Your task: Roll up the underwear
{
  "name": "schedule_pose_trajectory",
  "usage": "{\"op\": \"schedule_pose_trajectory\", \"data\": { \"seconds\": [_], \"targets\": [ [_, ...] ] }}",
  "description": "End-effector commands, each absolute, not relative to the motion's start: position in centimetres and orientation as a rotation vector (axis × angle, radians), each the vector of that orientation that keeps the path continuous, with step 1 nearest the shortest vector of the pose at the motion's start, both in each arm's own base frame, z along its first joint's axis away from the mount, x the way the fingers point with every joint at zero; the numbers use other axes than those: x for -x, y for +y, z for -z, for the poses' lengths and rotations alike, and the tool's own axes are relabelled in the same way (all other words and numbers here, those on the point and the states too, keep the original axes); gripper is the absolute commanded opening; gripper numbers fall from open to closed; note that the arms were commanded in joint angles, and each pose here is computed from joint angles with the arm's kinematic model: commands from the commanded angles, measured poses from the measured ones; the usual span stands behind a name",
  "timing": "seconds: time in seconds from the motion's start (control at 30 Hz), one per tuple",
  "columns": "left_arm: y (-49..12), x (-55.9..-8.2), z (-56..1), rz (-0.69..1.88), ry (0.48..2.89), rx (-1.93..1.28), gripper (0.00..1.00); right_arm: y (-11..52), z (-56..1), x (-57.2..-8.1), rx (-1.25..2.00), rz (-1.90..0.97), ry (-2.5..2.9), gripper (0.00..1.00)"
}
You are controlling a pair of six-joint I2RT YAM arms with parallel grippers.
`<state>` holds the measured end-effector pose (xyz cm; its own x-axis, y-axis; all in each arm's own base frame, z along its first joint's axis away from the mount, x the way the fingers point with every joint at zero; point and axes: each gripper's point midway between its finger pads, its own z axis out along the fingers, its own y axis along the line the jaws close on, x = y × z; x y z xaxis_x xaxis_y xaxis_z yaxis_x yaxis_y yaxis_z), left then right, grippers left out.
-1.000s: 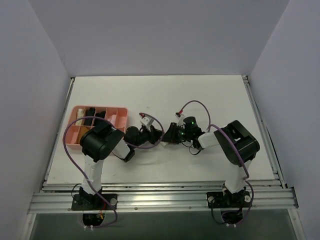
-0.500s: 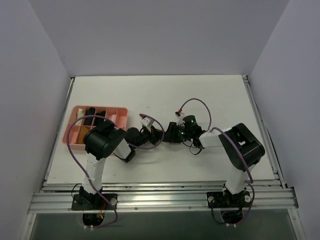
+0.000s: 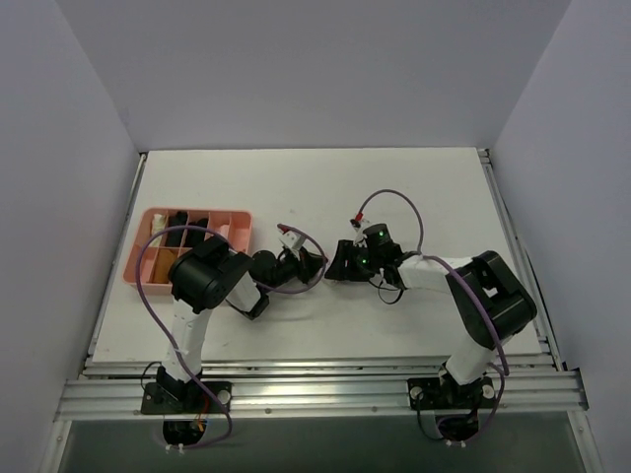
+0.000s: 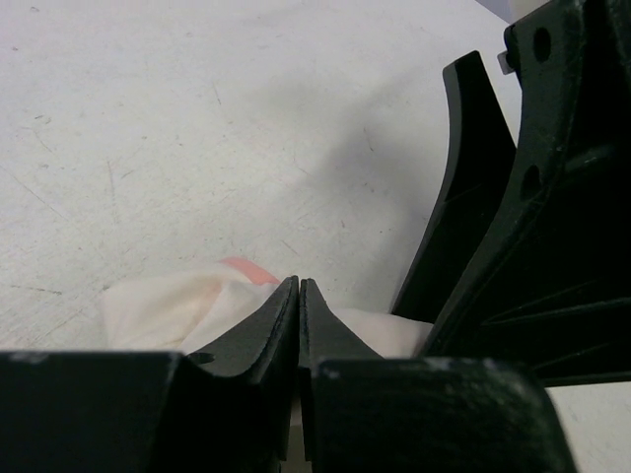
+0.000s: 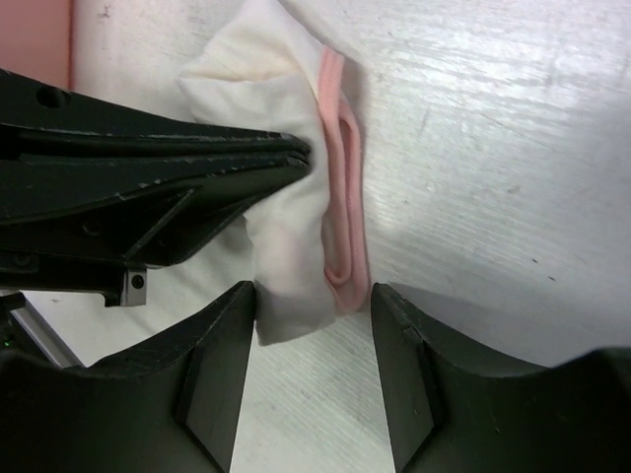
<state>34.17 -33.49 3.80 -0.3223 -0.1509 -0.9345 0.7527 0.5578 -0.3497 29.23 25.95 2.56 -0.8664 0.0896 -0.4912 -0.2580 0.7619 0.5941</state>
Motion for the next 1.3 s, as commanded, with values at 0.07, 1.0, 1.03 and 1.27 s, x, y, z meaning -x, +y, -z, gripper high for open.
{"op": "schedule_pose_trajectory", "data": {
  "seconds": [0.07, 1.0, 1.03, 1.27],
  "targets": [
    [-32.1, -32.7, 2.3, 0.933, 1.872, -0.55, 0.13, 24.6, -4.4, -29.7, 0.2, -0.846, 2.465, 0.47],
    [-32.2, -32.6, 1.7, 0.955, 1.86, -0.529, 0.13, 27.4, 0.7, -27.4, 0.324, -1.011, 2.607, 0.43],
    [-32.2, -32.5, 1.7, 0.956, 1.86, -0.53, 0.13, 27.2, 1.4, -27.1, 0.312, -1.003, 2.628, 0.42],
    [-32.2, -32.5, 0.5, 0.971, 1.84, -0.521, 0.13, 26.3, 3.7, -25.9, 0.258, -0.966, 2.684, 0.09]
  ]
}}
